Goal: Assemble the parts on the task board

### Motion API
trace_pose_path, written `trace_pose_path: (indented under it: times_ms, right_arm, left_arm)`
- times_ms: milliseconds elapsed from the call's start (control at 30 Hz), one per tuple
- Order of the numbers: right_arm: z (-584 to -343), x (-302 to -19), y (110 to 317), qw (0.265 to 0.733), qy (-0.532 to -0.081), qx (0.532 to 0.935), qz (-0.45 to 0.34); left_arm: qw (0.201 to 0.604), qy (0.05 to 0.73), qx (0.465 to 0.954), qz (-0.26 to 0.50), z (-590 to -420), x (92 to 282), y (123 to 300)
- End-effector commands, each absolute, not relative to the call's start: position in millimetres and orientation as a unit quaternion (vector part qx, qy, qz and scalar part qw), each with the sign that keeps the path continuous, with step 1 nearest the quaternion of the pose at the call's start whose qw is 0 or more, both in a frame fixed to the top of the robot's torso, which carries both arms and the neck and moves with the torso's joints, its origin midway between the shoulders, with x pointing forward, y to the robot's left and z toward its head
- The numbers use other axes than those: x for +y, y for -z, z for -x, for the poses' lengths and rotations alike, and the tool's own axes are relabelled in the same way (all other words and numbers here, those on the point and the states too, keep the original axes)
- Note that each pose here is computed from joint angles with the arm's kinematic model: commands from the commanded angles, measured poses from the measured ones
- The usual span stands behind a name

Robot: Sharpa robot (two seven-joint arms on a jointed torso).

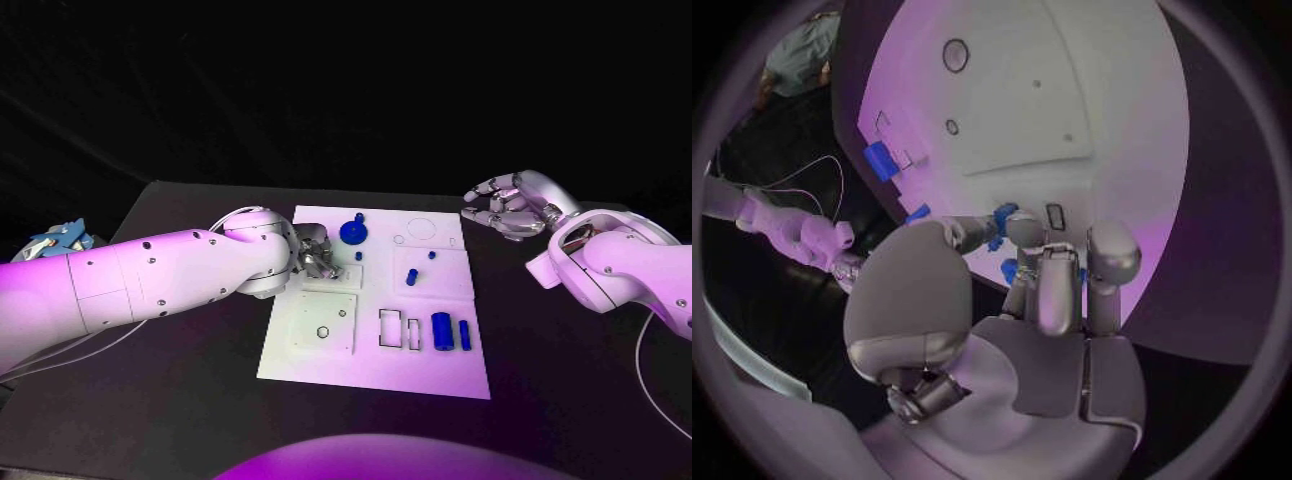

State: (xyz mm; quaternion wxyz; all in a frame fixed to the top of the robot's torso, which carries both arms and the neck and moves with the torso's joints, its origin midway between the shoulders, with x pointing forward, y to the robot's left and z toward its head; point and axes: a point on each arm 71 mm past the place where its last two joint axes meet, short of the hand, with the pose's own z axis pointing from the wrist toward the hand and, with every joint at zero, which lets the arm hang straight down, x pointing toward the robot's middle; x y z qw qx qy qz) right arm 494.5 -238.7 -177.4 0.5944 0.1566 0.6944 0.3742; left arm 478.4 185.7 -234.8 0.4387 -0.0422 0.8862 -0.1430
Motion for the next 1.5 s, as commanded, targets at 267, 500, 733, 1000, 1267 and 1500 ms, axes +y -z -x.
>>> trace_pose_path:
  times_ms: [267, 500, 733, 1000, 1267, 1500]
  right_arm:
    - [-494.4, -237.5, 177.2, 0.595, -0.377, 0.693, -0.154]
    - [-494.3, -238.0, 177.5, 0.593, -0.377, 0.694, -0.157]
    - [-494.5, -238.3, 177.9, 0.590, -0.378, 0.694, -0.164]
    - [-494.6, -238.7, 178.0, 0.590, -0.378, 0.694, -0.166]
    - [-494.7, -238.9, 178.1, 0.590, -0.378, 0.694, -0.166]
    - [-494.9, -239.3, 178.0, 0.590, -0.377, 0.694, -0.167]
  left_arm:
    - [0.414, 0.138, 0.899, 0.049, -476.5, 185.8, 240.3]
    - [0.392, 0.139, 0.907, 0.064, -476.8, 185.4, 243.3]
    - [0.380, 0.138, 0.912, 0.069, -477.2, 184.4, 245.1]
    - [0.376, 0.133, 0.914, 0.072, -478.7, 185.4, 246.2]
    - [0.374, 0.130, 0.916, 0.073, -480.1, 186.1, 246.9]
    - [0.375, 0.127, 0.915, 0.076, -482.0, 188.1, 247.4]
